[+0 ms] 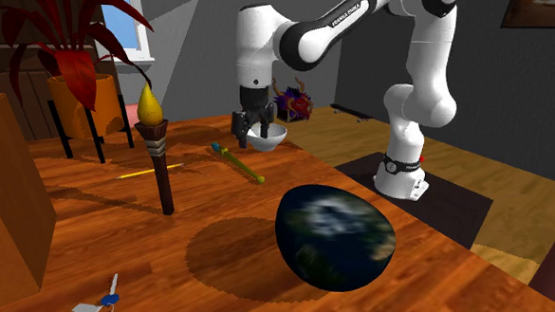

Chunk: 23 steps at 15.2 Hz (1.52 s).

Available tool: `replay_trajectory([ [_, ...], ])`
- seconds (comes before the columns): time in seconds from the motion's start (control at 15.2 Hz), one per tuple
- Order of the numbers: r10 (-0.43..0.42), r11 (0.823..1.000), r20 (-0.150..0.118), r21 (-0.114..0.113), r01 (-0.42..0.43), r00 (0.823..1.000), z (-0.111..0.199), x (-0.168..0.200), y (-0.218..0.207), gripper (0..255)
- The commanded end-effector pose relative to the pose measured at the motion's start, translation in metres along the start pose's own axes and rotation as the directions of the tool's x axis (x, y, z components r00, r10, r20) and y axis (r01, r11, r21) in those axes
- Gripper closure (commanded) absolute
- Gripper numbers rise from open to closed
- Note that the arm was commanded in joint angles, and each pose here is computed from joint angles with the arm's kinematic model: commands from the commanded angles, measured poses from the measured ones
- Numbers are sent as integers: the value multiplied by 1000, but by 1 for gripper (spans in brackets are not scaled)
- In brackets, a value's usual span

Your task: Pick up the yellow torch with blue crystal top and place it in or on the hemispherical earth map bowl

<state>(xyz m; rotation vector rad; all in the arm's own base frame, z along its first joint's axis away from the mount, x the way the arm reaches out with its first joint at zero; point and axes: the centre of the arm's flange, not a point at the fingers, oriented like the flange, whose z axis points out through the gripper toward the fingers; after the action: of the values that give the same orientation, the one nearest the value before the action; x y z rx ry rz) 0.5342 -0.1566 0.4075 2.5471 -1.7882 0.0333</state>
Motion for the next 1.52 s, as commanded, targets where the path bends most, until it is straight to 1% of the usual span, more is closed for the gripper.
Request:
replay_trajectory([
  [0.0,86,996,3,4,-86,996,19,22,-3,0],
  [0.13,167,986,7,8,-168,986,34,44,-2,0],
  [0.26,248,969,11,11,-248,969,49,66,0,0],
  [0.33,262,965,12,12,-262,965,51,70,1,0],
  [0.79,262,965,12,12,-262,965,91,69,0,0],
  [1.32,262,965,12,12,-262,965,91,69,0,0],
  [1.39,262,965,12,12,-262,965,91,69,0,255],
  [1.45,262,965,12,12,-262,965,91,69,0,255],
])
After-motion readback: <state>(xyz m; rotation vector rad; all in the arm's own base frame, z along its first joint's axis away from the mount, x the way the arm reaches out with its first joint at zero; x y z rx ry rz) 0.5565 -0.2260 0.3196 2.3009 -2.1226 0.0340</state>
